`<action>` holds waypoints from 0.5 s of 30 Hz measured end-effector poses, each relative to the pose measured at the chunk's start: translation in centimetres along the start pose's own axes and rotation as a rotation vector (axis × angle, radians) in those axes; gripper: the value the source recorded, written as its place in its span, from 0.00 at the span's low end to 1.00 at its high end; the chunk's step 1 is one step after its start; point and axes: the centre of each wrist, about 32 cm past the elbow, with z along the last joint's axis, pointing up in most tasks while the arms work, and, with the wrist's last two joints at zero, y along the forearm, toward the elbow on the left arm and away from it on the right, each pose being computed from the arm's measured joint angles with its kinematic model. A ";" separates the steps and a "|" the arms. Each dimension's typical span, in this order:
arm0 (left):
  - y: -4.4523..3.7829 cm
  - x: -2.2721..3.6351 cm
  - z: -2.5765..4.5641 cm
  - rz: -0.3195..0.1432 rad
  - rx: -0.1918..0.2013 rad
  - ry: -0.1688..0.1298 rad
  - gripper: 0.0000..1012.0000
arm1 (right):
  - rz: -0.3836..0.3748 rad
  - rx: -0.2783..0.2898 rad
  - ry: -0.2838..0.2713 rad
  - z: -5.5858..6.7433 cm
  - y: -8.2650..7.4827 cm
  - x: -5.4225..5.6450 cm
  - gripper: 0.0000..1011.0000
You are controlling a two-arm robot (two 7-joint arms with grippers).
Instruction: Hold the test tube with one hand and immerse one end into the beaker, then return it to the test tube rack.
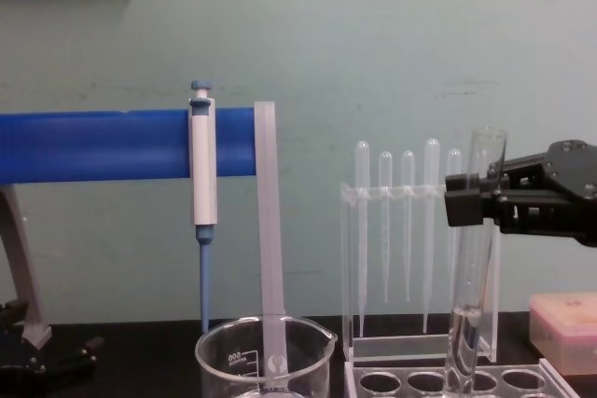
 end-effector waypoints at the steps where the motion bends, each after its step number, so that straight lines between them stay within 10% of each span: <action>1: 0.00 0.00 0.00 0.000 0.000 0.000 0.99 | -0.001 -0.001 0.000 -0.1 0.0 0.0 0.22; 15: 0.00 0.00 0.00 0.000 0.000 0.000 0.99 | -0.006 -0.003 -0.004 -1.0 0.4 -0.1 0.22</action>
